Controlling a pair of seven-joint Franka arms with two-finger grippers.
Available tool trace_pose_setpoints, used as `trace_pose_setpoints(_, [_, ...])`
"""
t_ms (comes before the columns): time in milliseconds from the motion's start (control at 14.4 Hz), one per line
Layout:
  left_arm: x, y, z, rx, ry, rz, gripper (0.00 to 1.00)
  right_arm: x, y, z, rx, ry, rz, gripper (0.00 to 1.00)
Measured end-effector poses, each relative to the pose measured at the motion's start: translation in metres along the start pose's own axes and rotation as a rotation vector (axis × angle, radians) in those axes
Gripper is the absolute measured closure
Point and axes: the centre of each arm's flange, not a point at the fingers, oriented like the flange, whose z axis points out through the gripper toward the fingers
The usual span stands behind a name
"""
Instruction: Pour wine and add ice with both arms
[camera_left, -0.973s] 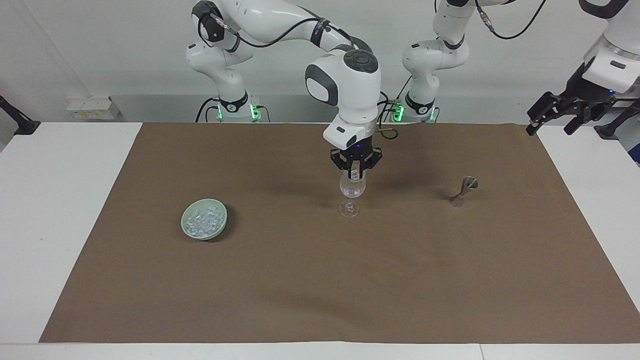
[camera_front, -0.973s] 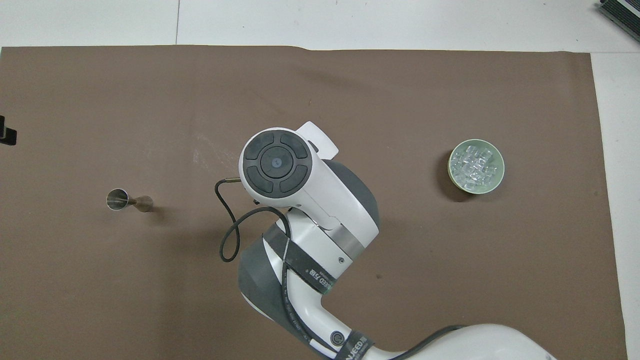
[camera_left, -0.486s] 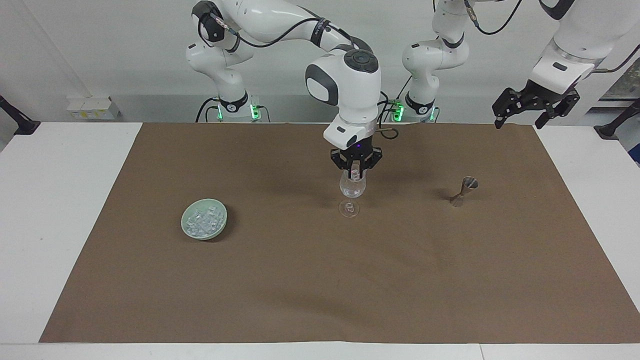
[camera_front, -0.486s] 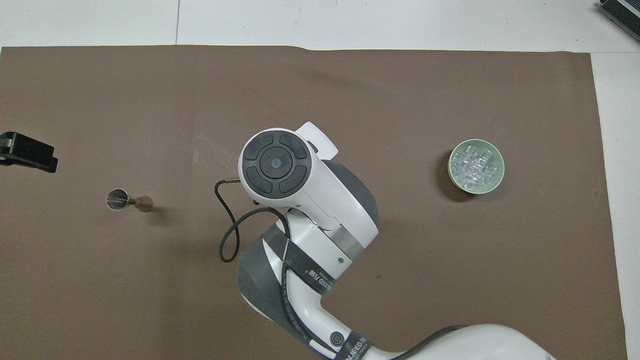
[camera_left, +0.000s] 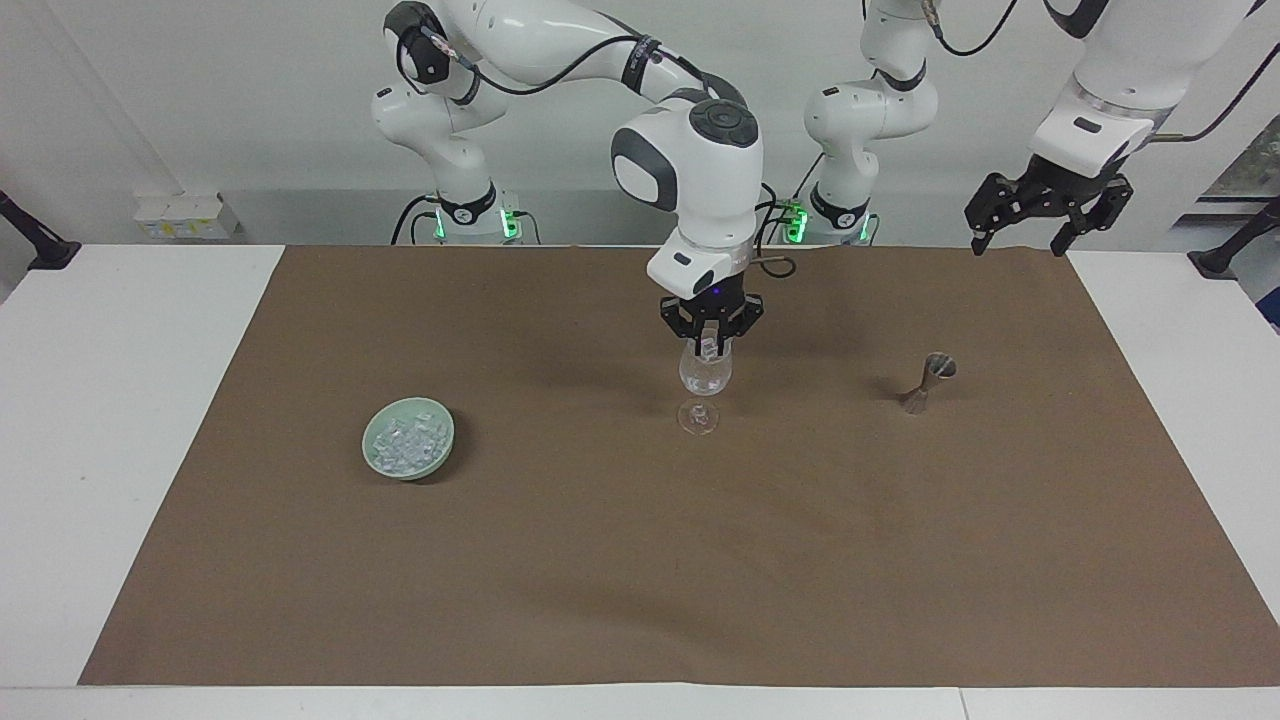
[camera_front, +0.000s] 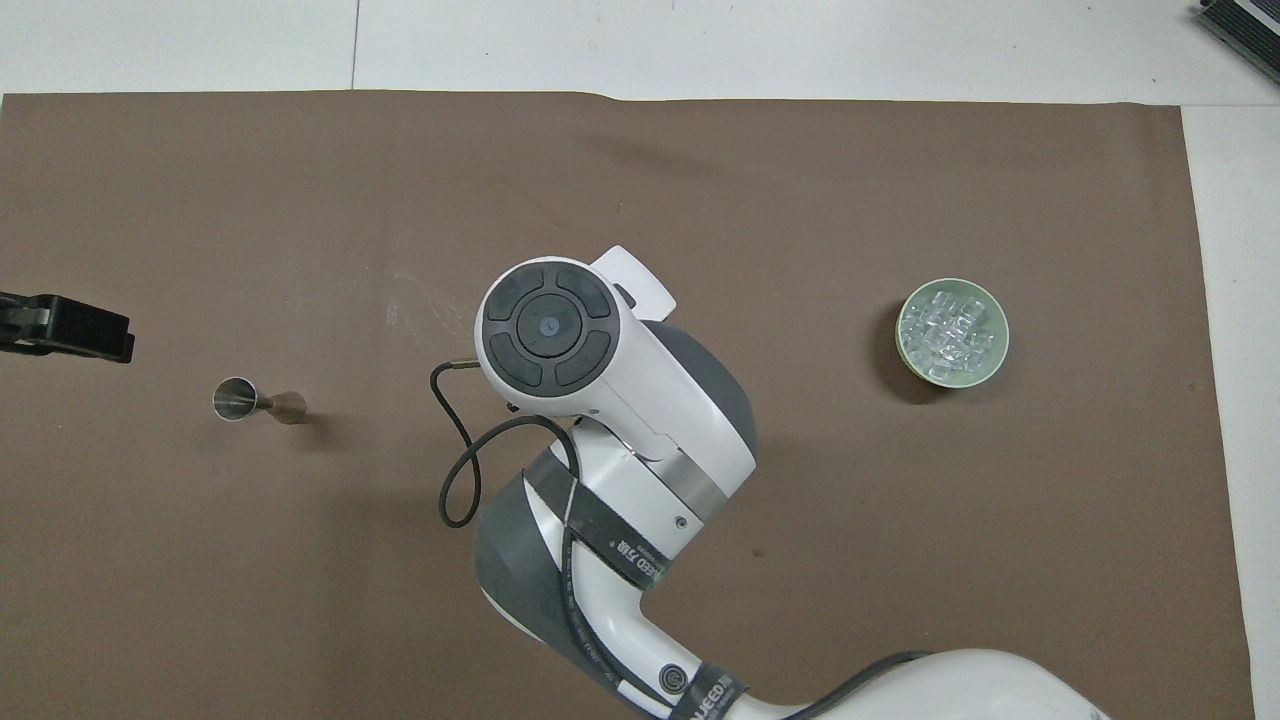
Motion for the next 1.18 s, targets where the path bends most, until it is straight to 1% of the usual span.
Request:
trace_pose_setpoints(139, [0.001, -0.001, 0.000, -0.014, 0.009, 0.010, 0.00, 0.000, 0.000, 0.000, 0.000, 0.000, 0.000, 0.72])
trace_pose_setpoints(347, [0.001, -0.005, 0.000, -0.016, 0.010, 0.032, 0.00, 0.000, 0.000, 0.000, 0.000, 0.000, 0.000, 0.72])
trace_pose_setpoints(625, [-0.002, -0.009, 0.000, -0.017, -0.006, 0.030, 0.00, 0.000, 0.000, 0.000, 0.000, 0.000, 0.000, 0.72])
trace_pose_setpoints(834, [-0.002, -0.013, 0.000, 0.007, -0.009, 0.027, 0.00, 0.000, 0.000, 0.000, 0.000, 0.000, 0.000, 0.72])
trace_pose_setpoints(1042, [-0.002, -0.014, 0.000, 0.012, -0.009, 0.025, 0.00, 0.000, 0.000, 0.000, -0.001, -0.001, 0.000, 0.72])
trace_pose_setpoints(1111, [-0.002, -0.014, 0.000, 0.012, -0.009, 0.025, 0.00, 0.000, 0.000, 0.000, -0.001, -0.001, 0.000, 0.71])
trace_pose_setpoints(1181, [-0.002, -0.015, 0.000, 0.012, -0.009, 0.024, 0.00, 0.000, 0.000, 0.000, -0.001, -0.001, 0.000, 0.68])
